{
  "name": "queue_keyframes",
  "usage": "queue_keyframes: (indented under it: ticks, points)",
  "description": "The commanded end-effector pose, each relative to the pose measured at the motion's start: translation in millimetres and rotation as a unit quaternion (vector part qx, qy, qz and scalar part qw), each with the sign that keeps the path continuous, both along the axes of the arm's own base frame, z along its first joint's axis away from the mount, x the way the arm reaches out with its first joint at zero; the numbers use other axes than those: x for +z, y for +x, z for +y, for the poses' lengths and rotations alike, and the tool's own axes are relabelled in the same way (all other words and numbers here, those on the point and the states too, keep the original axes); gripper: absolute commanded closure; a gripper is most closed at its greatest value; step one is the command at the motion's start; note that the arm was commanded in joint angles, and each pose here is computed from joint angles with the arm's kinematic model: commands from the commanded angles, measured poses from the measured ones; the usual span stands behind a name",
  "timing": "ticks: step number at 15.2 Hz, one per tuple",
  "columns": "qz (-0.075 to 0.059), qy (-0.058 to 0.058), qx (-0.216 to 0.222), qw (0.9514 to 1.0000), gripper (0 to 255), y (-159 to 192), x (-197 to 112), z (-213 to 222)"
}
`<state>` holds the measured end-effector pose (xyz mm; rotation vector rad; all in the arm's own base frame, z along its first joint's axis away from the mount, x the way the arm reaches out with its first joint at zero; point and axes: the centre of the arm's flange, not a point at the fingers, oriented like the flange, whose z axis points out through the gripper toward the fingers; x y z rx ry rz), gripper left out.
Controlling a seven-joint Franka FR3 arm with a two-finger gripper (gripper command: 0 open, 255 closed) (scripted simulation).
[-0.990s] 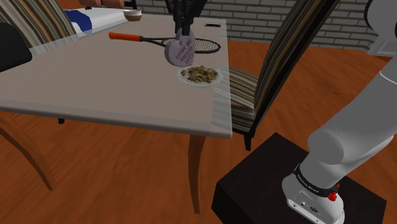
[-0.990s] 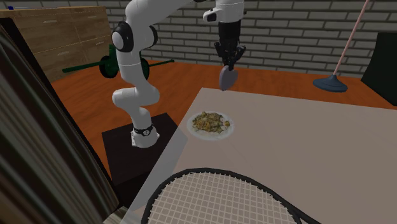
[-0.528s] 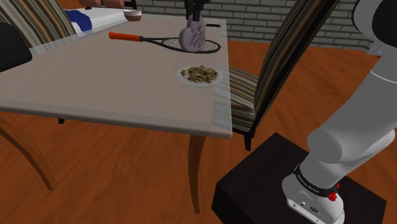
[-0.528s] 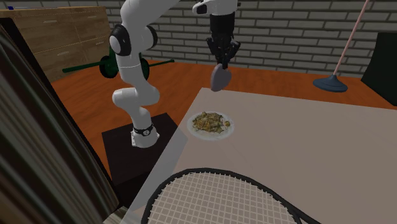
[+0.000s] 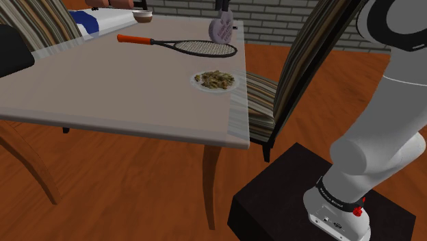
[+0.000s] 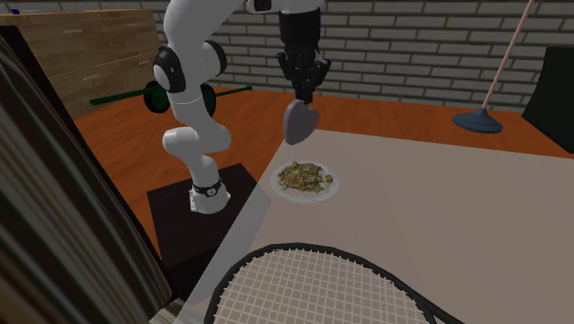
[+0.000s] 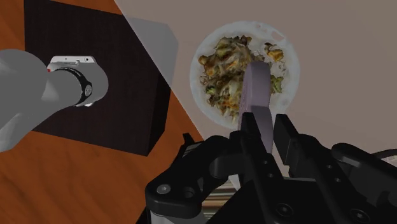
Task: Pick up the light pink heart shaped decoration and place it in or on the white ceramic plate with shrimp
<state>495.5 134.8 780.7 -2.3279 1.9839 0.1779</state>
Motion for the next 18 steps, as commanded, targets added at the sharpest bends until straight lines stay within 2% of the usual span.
queue_keyframes:
  ticks: [1, 18]
  points:
    - [0.000, 0.000, 0.000, 1.0000, 255, 2, -6, -2]
    - [0.000, 0.000, 0.000, 1.0000, 255, 2, -96, -2]
